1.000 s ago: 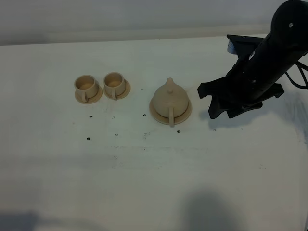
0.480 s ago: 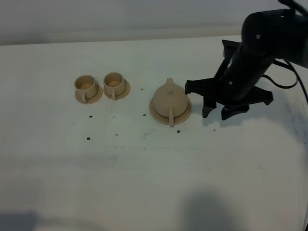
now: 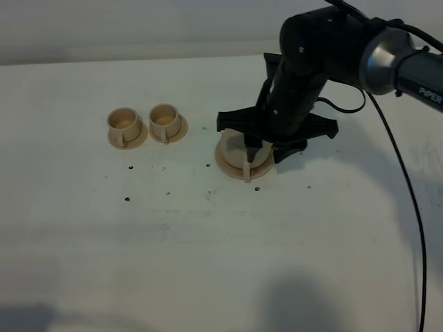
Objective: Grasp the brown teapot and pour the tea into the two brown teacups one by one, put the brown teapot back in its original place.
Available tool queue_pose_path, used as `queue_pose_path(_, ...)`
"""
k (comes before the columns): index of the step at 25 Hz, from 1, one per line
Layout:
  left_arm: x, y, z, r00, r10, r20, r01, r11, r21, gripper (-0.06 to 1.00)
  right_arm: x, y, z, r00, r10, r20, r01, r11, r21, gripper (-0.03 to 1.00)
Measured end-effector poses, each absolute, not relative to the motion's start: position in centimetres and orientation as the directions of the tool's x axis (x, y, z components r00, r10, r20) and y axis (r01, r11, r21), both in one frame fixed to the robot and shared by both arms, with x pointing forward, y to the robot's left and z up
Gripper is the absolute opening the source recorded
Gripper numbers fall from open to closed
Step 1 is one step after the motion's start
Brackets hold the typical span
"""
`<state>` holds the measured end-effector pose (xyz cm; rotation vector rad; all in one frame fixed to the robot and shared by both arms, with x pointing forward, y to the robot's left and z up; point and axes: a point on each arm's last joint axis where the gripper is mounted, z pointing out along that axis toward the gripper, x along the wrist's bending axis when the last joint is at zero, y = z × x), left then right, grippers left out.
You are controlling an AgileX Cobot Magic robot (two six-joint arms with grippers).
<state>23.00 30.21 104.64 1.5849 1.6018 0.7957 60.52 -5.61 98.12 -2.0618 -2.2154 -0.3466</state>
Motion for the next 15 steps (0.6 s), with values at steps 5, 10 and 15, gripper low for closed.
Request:
queue_pose_path(5, 23.0, 30.3, 104.6, 0.027, 0.997, -0.07, 0.541, 0.045, 0.84, 0.59, 61.6, -4.5, 96.6, -0.042, 0.97, 0.238, 0.999, 0.035, 0.03, 0.43)
queue_pose_path(10, 23.0, 30.3, 104.6, 0.027, 0.997, -0.07, 0.541, 0.045, 0.84, 0.59, 62.5, -3.7, 95.6, -0.029, 0.969, 0.247, 0.999, 0.031, -0.006, 0.43)
queue_pose_path(15, 23.0, 30.3, 104.6, 0.027, 0.997, -0.07, 0.541, 0.045, 0.84, 0.59, 62.5, -3.6, 95.5, -0.025, 0.967, 0.252, 0.999, 0.03, -0.014, 0.43)
